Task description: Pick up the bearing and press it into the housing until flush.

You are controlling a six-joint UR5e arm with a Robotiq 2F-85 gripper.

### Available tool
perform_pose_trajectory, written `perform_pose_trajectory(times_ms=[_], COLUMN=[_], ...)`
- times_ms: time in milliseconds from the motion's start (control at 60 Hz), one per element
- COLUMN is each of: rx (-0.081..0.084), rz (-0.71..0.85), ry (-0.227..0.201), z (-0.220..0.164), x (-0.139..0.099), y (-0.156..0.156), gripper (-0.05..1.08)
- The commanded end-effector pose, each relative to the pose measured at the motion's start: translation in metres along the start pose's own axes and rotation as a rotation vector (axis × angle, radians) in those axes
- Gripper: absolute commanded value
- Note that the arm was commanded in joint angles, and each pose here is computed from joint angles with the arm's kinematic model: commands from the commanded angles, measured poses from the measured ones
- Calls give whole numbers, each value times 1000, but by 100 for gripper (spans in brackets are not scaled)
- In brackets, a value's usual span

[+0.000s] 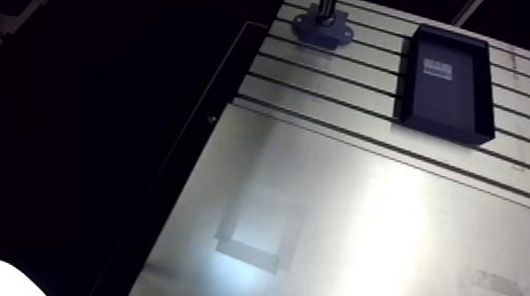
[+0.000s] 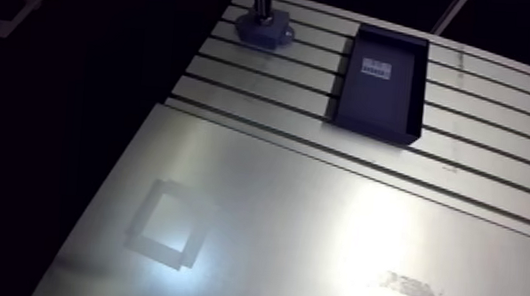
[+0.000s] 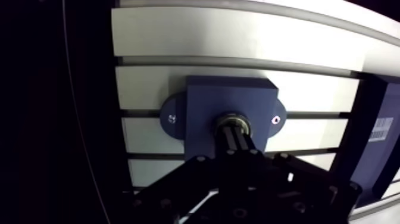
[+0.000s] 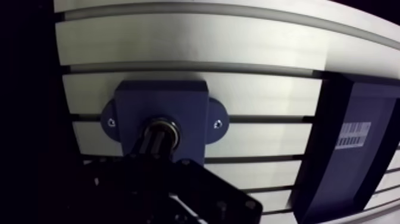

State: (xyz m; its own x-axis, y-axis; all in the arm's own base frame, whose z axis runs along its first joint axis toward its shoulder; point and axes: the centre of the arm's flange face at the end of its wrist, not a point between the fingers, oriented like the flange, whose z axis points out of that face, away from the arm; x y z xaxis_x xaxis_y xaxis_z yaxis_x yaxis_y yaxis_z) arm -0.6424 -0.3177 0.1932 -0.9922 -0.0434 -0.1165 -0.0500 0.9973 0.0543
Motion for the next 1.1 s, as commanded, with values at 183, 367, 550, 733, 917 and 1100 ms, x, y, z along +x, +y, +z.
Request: perform_pose_trajectory(times_ms=[183, 367, 550, 733, 917, 1100], rx=[-3, -3, -2, -3, -3, -5], rz=[-3, -3, -3, -2, 0, -2], ry=[-8, -8, -6, -4, -4, -2], z=[5, 4, 4, 4, 4, 3], x=[-3, -3, -3, -2, -2, -3], y=[-2, -2, -2, -2, -2, -2], gripper=[86, 87, 87, 86, 86, 86])
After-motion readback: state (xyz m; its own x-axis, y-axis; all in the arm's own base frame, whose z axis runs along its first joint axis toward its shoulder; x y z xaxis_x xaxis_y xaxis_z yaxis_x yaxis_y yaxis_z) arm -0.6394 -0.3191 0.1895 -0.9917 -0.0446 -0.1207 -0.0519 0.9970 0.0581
